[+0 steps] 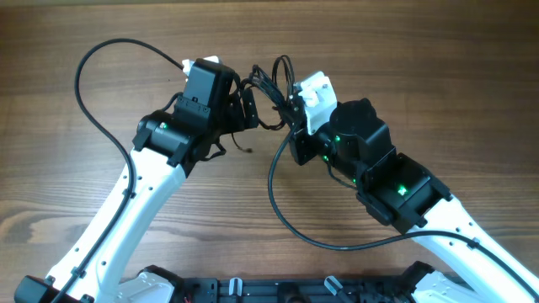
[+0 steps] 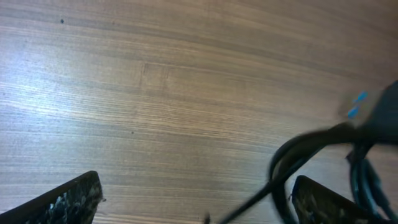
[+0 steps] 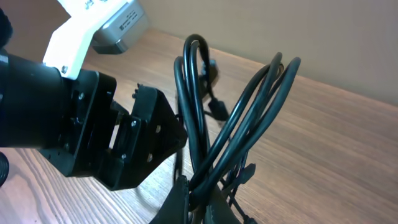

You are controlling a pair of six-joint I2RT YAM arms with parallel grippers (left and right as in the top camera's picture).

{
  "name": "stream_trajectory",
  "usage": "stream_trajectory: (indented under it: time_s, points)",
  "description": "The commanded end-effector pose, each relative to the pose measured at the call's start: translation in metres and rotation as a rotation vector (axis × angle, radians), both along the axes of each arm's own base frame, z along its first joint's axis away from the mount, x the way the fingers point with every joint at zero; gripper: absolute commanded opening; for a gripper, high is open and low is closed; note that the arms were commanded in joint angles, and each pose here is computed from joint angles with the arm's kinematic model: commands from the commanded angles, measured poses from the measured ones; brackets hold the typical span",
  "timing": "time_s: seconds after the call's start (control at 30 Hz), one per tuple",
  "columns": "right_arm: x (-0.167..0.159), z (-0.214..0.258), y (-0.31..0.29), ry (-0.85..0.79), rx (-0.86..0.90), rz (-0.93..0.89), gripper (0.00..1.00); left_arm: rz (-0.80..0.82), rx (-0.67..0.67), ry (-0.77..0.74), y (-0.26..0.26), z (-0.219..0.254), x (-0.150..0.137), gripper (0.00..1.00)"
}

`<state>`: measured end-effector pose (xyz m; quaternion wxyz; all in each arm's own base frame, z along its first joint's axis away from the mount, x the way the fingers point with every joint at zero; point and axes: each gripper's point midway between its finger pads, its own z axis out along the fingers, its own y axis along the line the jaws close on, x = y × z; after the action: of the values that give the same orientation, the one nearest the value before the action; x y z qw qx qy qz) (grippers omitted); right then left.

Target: Untangle cables

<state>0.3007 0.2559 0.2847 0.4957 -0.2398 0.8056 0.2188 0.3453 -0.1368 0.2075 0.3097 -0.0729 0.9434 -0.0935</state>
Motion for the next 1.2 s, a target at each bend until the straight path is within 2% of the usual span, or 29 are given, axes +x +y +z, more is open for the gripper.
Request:
stream_trajectory:
  time_s: [0.0,0.13,0.23,0.53,0.6,0.67,0.73,0.77,0.8,0.9,0.93,1.0,1.17]
  points:
    - [-0.001,0.01,0.0,-0.027,0.01,0.006,0.04,-0.039,-0.046,0.012,-0.011,0.0,-0.001,1.0]
    - [-0.001,0.011,0.0,-0.03,0.013,0.006,0.04,-0.076,-0.092,0.029,-0.021,0.0,-0.004,0.98]
    - [0.0,0.012,0.0,-0.031,0.014,0.005,0.04,-0.076,-0.088,0.041,-0.022,-0.004,-0.004,0.89]
    - [0.002,0.014,-0.001,-0.033,0.029,-0.013,0.04,-0.08,-0.025,0.241,-0.023,-0.069,-0.013,0.87]
    - [0.007,0.012,-0.01,-0.04,0.005,-0.07,0.04,-0.083,-0.017,0.251,-0.022,-0.072,-0.014,0.81]
    - [0.017,0.007,-0.03,-0.051,-0.047,-0.186,0.04,-0.069,0.049,0.27,-0.01,-0.076,-0.019,0.59]
    - [0.027,0.004,-0.058,-0.053,-0.086,-0.359,0.04,-0.02,0.179,0.304,0.017,-0.081,-0.029,0.51]
    - [0.03,0.002,-0.072,-0.063,-0.116,-0.435,0.04,0.002,0.237,0.318,0.029,-0.082,-0.033,0.51]
    - [0.032,0.002,-0.083,-0.072,-0.14,-0.495,0.04,0.029,0.314,0.336,0.044,-0.082,-0.039,0.52]
    - [0.034,0.003,-0.112,-0.104,-0.216,-0.636,0.04,0.073,0.472,0.379,0.075,-0.079,-0.054,0.71]
    - [0.033,0.003,-0.119,-0.112,-0.24,-0.671,0.04,0.086,0.51,0.394,0.084,-0.077,-0.058,0.8]
    - [0.033,0.002,-0.137,-0.122,-0.29,-0.742,0.04,0.153,0.506,0.412,0.099,-0.077,-0.059,0.94]
    - [0.033,-0.012,-0.188,-0.045,-0.298,-0.929,0.04,0.327,0.434,0.476,0.141,-0.08,-0.061,0.98]
